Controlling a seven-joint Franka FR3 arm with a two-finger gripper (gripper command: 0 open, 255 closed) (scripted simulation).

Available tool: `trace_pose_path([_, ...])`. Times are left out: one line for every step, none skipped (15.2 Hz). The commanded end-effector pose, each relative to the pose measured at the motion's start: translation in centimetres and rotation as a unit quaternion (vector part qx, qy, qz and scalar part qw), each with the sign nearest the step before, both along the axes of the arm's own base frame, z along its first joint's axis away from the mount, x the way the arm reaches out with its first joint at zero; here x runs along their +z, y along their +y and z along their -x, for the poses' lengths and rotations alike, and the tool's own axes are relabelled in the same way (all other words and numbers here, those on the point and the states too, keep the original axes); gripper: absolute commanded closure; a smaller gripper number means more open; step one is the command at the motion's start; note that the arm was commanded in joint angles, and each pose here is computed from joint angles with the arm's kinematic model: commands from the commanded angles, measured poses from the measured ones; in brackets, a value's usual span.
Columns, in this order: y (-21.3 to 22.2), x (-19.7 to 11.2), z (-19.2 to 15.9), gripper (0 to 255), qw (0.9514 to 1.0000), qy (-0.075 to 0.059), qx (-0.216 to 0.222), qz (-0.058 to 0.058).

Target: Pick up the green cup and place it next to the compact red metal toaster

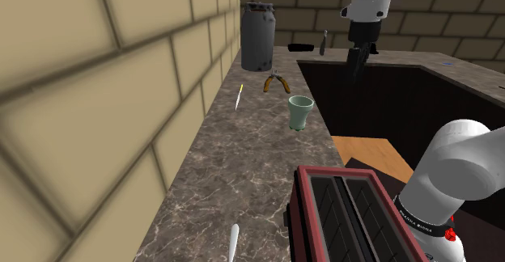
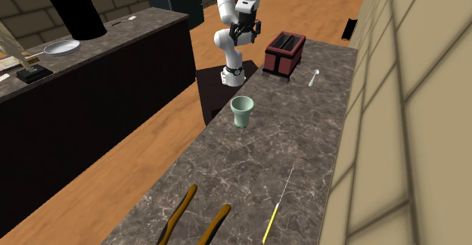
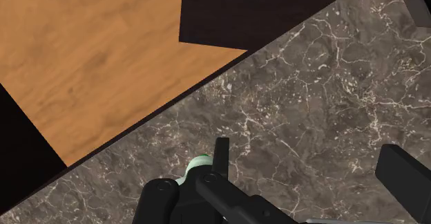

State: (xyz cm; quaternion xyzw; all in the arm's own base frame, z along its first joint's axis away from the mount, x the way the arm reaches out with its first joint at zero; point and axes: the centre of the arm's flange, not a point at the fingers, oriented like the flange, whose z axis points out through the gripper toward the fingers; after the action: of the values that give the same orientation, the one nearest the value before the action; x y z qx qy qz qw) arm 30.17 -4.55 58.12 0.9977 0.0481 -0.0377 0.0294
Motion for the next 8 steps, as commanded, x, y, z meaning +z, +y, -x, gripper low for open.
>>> trace_pose_path([0.0, 0.0, 0.0, 0, 1.0, 0.0, 0.0, 0.0])
trace_pose_path([-0.1, -0.9, -1.0, 0, 1.0, -0.001, -0.001, 0.001])
trace_pose_path([-0.2, -1.7, -1.9, 0, 1.0, -0.002, -0.001, 0.003])
trace_pose_path([-0.3, -2.6, -2.9, 0, 1.0, -0.003, -0.002, 0.004])
trace_pose_path([-0.5, -3.5, -3.8, 0, 1.0, -0.004, -0.002, 0.006])
trace_pose_path([-0.6, -4.3, -4.8, 0, 1.0, -0.004, -0.003, 0.007])
trace_pose_path([-0.7, -5.2, -5.8, 0, 0.9999, -0.005, -0.003, 0.009])
trace_pose_path([-0.8, -6.0, -6.7, 0, 0.9999, -0.006, -0.004, 0.01])
